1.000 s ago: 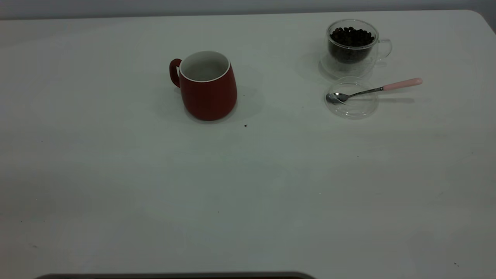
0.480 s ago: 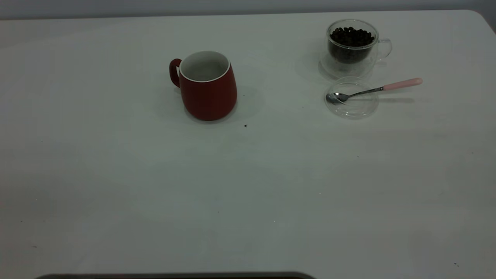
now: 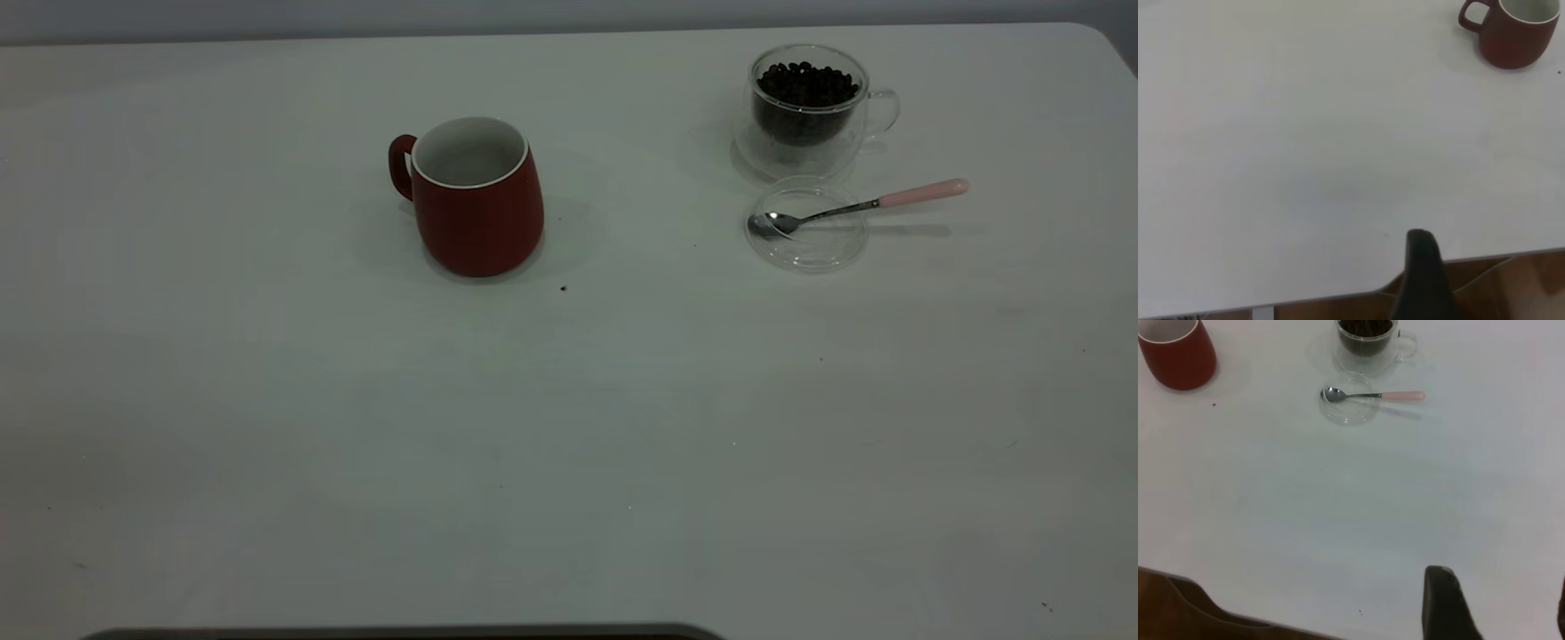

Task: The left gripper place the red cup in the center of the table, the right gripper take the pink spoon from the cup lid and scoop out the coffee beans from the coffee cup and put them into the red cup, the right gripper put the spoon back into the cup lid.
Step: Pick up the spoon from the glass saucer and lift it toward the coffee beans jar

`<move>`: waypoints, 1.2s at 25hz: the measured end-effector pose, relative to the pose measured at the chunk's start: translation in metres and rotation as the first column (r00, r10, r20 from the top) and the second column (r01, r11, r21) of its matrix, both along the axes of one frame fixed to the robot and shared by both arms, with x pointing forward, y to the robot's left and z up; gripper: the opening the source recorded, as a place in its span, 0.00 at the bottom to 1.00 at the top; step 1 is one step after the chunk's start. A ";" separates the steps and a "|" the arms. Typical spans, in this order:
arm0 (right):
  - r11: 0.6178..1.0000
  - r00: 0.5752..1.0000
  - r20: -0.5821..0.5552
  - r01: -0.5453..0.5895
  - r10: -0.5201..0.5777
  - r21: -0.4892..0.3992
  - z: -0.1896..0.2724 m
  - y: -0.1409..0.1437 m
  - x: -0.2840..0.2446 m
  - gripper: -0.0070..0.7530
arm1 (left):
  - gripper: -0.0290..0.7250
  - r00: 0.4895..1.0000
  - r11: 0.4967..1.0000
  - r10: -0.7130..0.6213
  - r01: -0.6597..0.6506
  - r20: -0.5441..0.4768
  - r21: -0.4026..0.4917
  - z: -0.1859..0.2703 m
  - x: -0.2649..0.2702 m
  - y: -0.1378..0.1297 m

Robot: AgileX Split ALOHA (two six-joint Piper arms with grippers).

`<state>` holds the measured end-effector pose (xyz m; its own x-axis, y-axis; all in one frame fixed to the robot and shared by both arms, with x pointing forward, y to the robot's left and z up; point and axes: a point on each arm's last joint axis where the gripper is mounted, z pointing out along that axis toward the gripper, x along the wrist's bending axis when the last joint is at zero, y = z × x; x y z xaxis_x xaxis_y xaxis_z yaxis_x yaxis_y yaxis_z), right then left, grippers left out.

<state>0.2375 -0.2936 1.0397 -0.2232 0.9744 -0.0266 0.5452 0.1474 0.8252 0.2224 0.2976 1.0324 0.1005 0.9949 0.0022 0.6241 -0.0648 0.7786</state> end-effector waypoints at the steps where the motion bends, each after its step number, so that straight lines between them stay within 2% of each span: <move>1: 1.000 1.000 0.000 0.000 0.000 0.000 0.000 0.000 0.000 0.58 | 0.82 1.000 1.000 0.000 0.000 0.000 0.000 0.000 0.000 0.000; 9: 1.000 1.000 -0.014 0.012 -0.011 0.015 0.000 0.000 0.002 0.58 | 0.82 1.000 1.000 0.001 -0.001 0.000 -0.001 0.000 0.000 0.000; 11: 0.999 0.997 -0.063 0.036 -0.034 0.038 0.000 0.001 0.009 0.61 | 0.82 1.000 1.000 0.001 -0.001 0.000 -0.001 0.000 0.000 0.000; 13: 0.997 0.988 -0.143 0.065 -0.057 0.052 0.000 0.003 0.022 0.68 | 0.82 1.000 1.000 0.001 -0.001 0.000 -0.001 0.000 0.000 0.000; 16: 0.995 0.974 -0.219 0.073 -0.056 0.071 0.002 0.008 0.047 0.79 | 0.82 1.000 1.000 0.001 -0.001 0.000 -0.002 0.000 0.000 0.000; 18: 0.993 0.968 -0.249 0.067 -0.042 0.093 0.002 0.014 0.070 0.81 | 0.82 1.000 1.000 0.001 -0.001 -0.001 -0.002 0.000 0.000 0.000; 26: 0.991 0.945 -0.325 0.008 0.036 0.132 -0.027 0.035 0.168 0.78 | 0.82 1.000 1.000 0.001 -0.001 -0.001 -0.002 0.000 0.000 0.000; 30: 0.992 0.924 -0.373 -0.048 0.088 0.117 -0.044 0.045 0.219 0.78 | 0.82 1.000 1.000 0.001 -0.001 -0.001 -0.002 0.000 0.000 0.000</move>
<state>0.4563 -0.2484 0.9958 -0.2626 0.9492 0.1731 0.8102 0.1196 0.5738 0.2223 0.2975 1.0323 0.0997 0.9950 -0.0001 0.6250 -0.0625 0.7781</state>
